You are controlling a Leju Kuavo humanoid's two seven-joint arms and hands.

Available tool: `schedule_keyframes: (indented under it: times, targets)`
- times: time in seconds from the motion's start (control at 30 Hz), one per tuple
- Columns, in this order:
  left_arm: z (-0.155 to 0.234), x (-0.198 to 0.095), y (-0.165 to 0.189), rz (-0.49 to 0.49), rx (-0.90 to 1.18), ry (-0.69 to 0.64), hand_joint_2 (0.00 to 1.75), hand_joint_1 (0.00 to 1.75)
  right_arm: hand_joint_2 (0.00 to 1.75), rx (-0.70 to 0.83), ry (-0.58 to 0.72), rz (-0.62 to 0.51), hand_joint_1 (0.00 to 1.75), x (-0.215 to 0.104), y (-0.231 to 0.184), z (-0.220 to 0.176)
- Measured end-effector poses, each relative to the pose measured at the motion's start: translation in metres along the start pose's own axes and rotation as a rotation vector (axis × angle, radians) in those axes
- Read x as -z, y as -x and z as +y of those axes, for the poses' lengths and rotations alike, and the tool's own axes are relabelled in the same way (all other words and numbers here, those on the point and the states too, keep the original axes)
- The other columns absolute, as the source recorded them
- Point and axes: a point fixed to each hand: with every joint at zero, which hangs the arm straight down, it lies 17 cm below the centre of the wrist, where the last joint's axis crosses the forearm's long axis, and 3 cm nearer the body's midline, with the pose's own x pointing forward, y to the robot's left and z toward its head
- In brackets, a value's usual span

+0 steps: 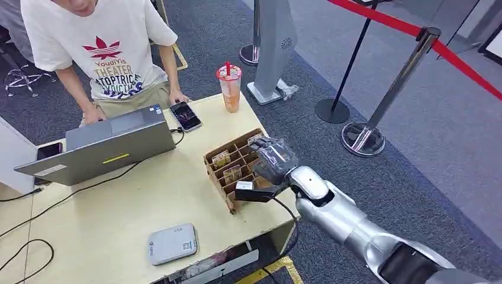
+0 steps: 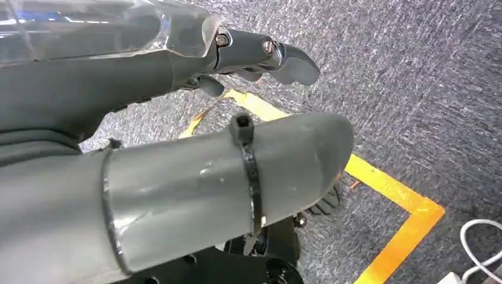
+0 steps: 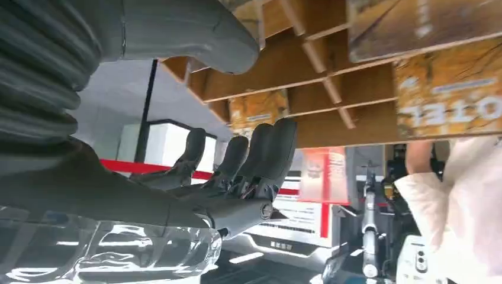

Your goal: Pass the card to the sensor for recognition and then transmit it.

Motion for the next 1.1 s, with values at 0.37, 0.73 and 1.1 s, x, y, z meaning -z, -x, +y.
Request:
schedule_keyframes:
  times: [0.37,0.73,1.1]
  targets:
    - [0.001,0.000,0.000,0.000,0.000,-0.002,0.00,0.00,1.75,-0.008,0.015,-0.013,0.84,-0.009,0.004,-0.009]
    - [0.002,0.001,-0.002,-0.011,-0.001,-0.001,0.00,0.00,1.75,-0.015,-0.024,-0.024,0.87,-0.022,0.007,-0.005]
    - [0.003,0.001,-0.003,-0.011,-0.001,-0.002,0.00,0.00,1.75,-0.017,-0.082,-0.036,0.91,-0.025,0.003,0.014]
